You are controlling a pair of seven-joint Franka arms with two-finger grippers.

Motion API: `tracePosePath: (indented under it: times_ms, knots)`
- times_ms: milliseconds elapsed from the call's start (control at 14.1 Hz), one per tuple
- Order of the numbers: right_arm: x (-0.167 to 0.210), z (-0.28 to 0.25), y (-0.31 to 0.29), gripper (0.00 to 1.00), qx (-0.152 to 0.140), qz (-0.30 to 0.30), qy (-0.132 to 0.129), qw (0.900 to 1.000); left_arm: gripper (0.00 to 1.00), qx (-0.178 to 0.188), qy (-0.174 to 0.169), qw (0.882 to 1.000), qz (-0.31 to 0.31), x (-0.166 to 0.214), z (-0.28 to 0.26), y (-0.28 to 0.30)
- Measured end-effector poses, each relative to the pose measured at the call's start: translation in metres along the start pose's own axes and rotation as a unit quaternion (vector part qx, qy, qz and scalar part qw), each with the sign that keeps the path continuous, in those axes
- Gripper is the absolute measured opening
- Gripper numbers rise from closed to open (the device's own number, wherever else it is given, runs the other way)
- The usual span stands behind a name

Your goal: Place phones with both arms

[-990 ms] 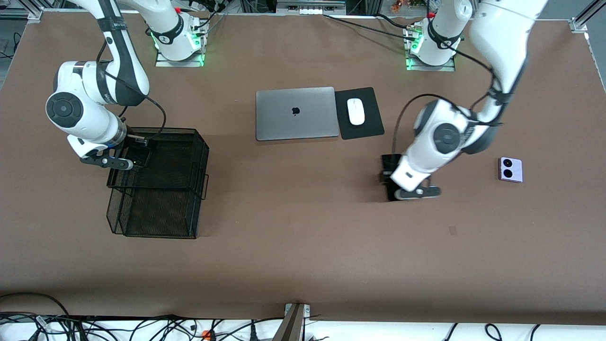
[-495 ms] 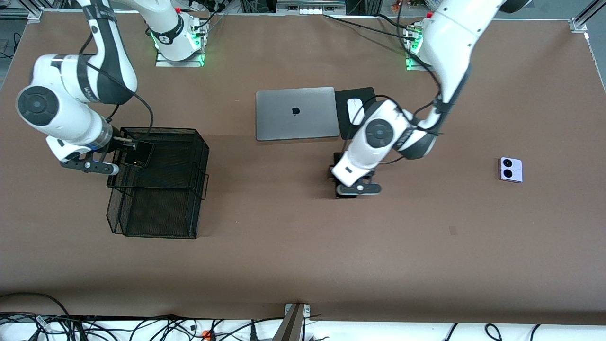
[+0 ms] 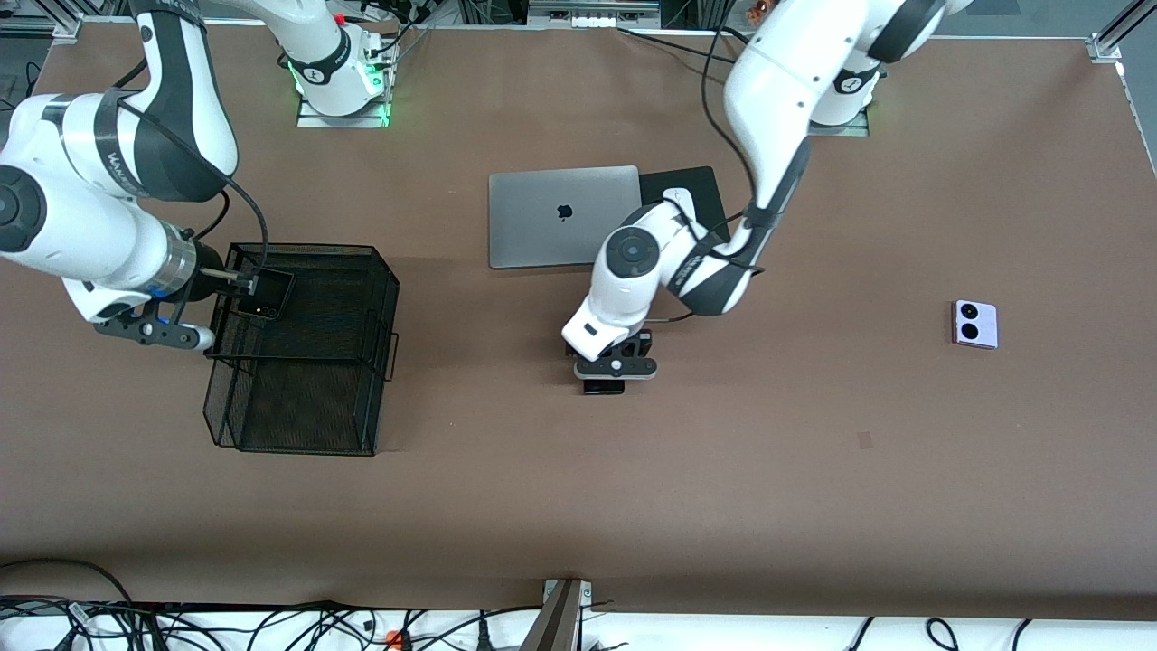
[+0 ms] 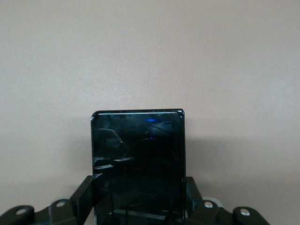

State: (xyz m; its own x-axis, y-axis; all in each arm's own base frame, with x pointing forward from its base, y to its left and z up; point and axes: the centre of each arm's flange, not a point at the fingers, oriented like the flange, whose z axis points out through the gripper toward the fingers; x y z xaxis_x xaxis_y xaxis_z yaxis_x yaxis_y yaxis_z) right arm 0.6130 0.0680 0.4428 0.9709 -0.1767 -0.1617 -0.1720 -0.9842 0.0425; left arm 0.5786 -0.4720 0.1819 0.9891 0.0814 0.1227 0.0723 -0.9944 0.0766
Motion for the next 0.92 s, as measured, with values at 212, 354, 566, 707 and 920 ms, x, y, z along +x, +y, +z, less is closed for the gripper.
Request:
tracePosePath:
  times_ms: [212, 354, 566, 707, 920]
  knots:
    - [0.012, -0.007, -0.017, 1.0, 0.004, -0.001, -0.005, 1.0, 0.8, 0.021, 0.015, 0.999, -0.021, -0.008, 0.015, 0.012]
    - [0.016, -0.005, -0.024, 1.0, 0.016, 0.0, -0.009, 1.0, 0.8, 0.022, 0.016, 0.999, -0.024, -0.008, 0.017, 0.014]
    - [0.018, -0.002, -0.026, 1.0, 0.02, 0.001, -0.012, 1.0, 0.94, 0.023, 0.02, 0.999, -0.027, -0.004, 0.017, 0.012]
    - [0.018, -0.002, -0.026, 1.0, 0.02, 0.001, -0.012, 1.0, 1.0, 0.026, 0.021, 0.999, -0.03, 0.003, 0.011, 0.012]
    - [0.017, -0.003, -0.028, 1.0, 0.025, 0.001, -0.012, 1.0, 1.0, 0.06, -0.007, 0.997, -0.048, 0.033, -0.024, 0.002]
